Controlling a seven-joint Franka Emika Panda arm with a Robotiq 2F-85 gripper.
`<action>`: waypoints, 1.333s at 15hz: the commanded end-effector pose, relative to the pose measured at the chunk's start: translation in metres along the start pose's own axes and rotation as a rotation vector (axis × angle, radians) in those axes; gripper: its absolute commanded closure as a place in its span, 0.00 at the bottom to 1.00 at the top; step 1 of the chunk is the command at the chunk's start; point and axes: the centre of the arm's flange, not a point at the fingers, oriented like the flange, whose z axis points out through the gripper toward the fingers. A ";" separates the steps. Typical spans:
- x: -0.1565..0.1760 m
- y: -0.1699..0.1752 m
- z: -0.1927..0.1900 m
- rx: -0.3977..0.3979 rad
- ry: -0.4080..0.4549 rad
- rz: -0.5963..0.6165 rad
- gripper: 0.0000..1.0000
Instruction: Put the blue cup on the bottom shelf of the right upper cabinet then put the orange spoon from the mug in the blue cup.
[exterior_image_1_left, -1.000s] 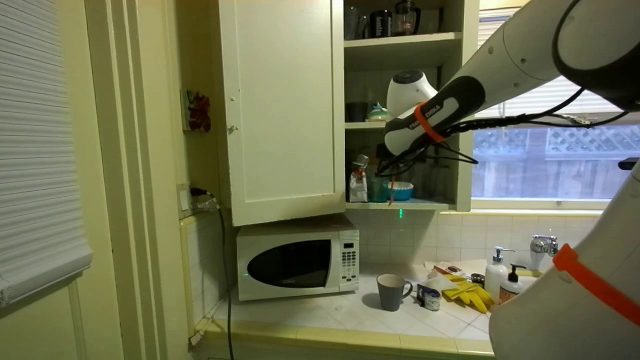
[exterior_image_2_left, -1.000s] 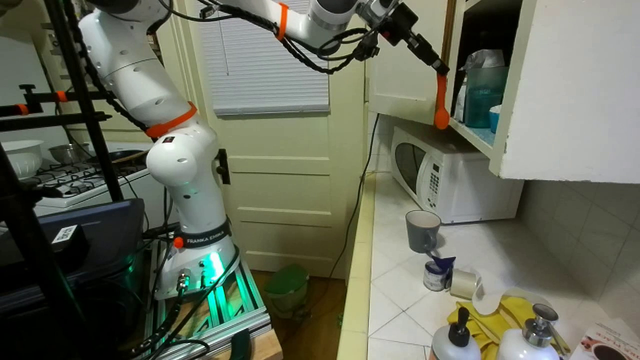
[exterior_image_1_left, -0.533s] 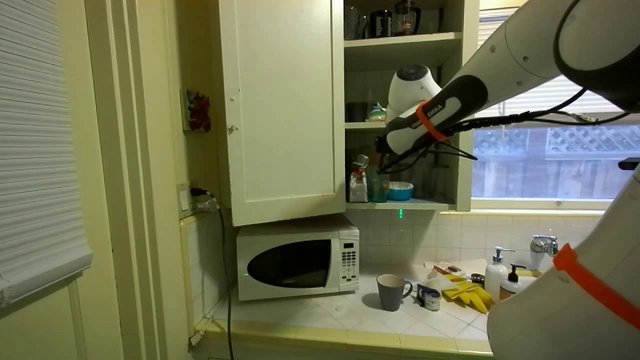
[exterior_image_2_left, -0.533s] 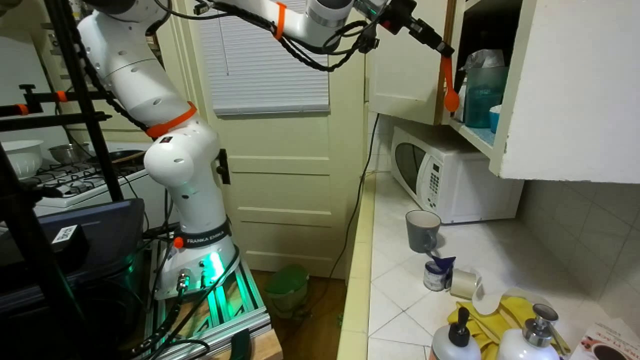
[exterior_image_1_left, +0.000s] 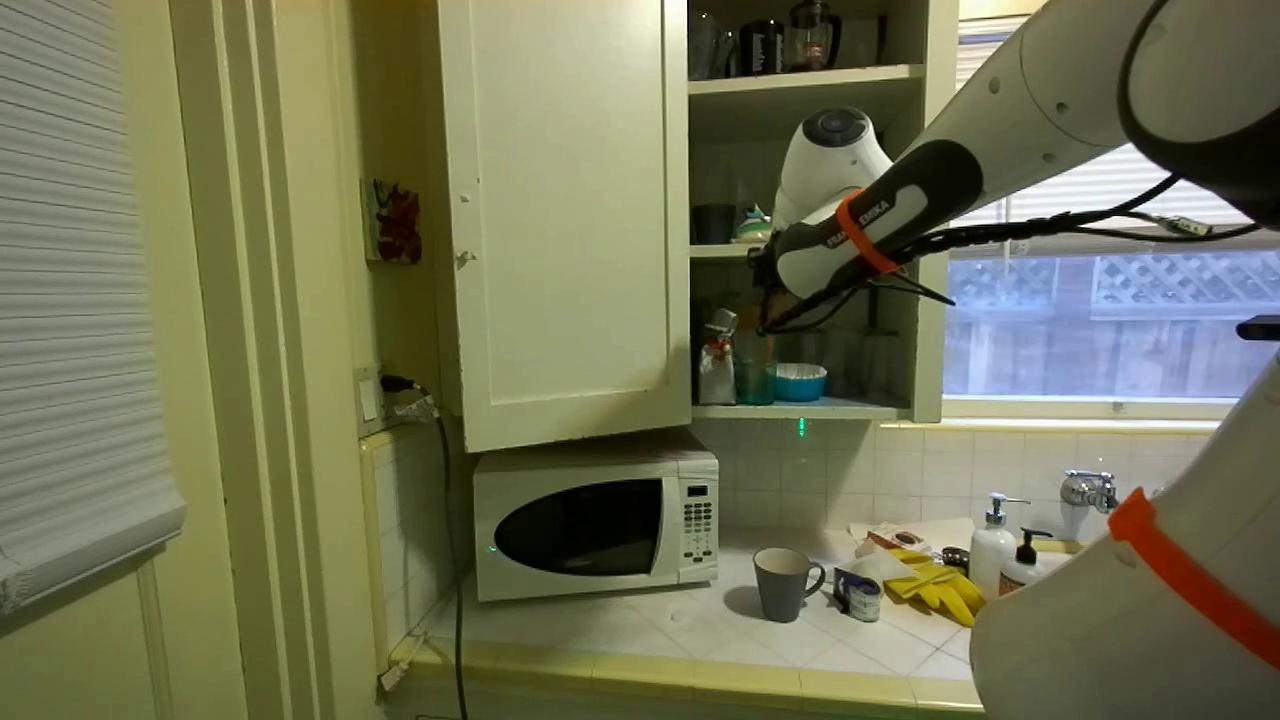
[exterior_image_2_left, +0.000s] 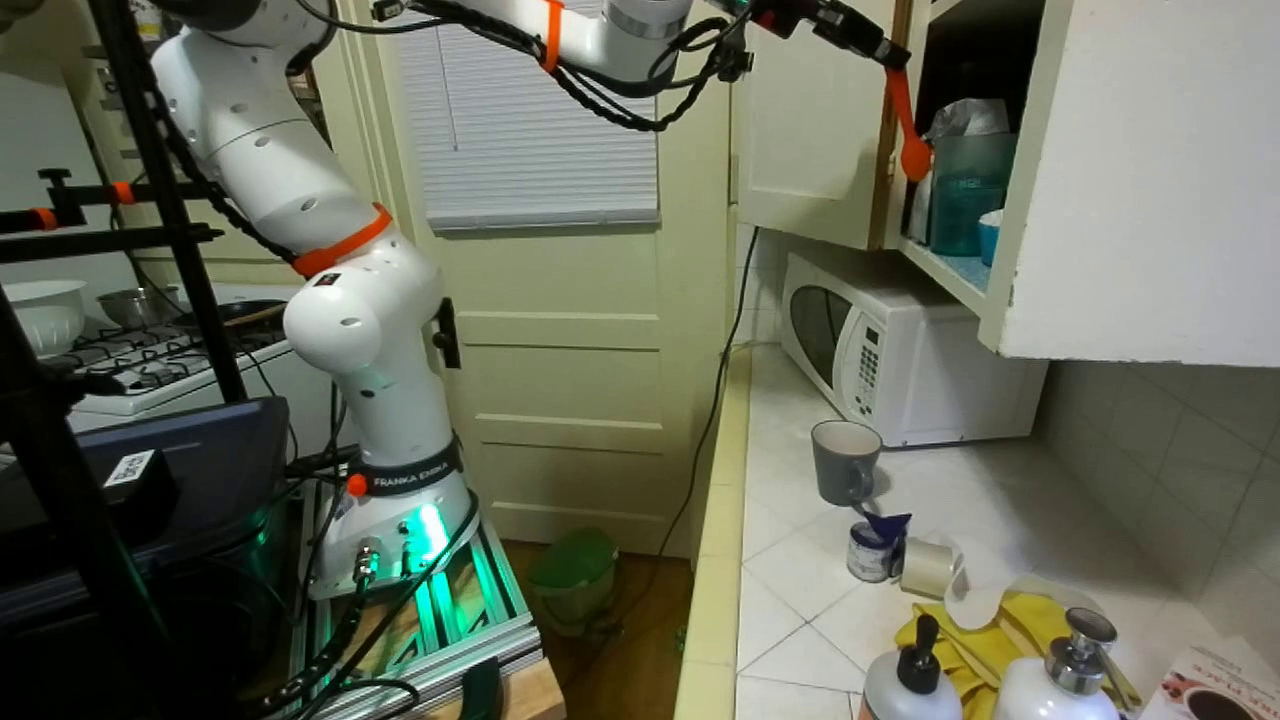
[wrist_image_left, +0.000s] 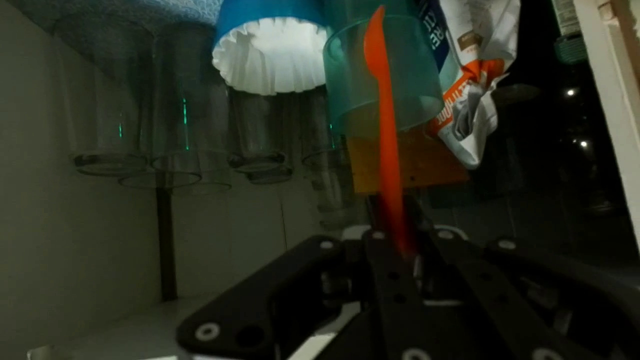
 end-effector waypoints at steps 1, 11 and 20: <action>0.001 0.002 -0.001 0.021 0.072 -0.039 0.97; 0.003 0.004 0.003 0.046 0.098 -0.076 0.97; -0.006 -0.005 -0.008 0.048 0.034 -0.051 0.97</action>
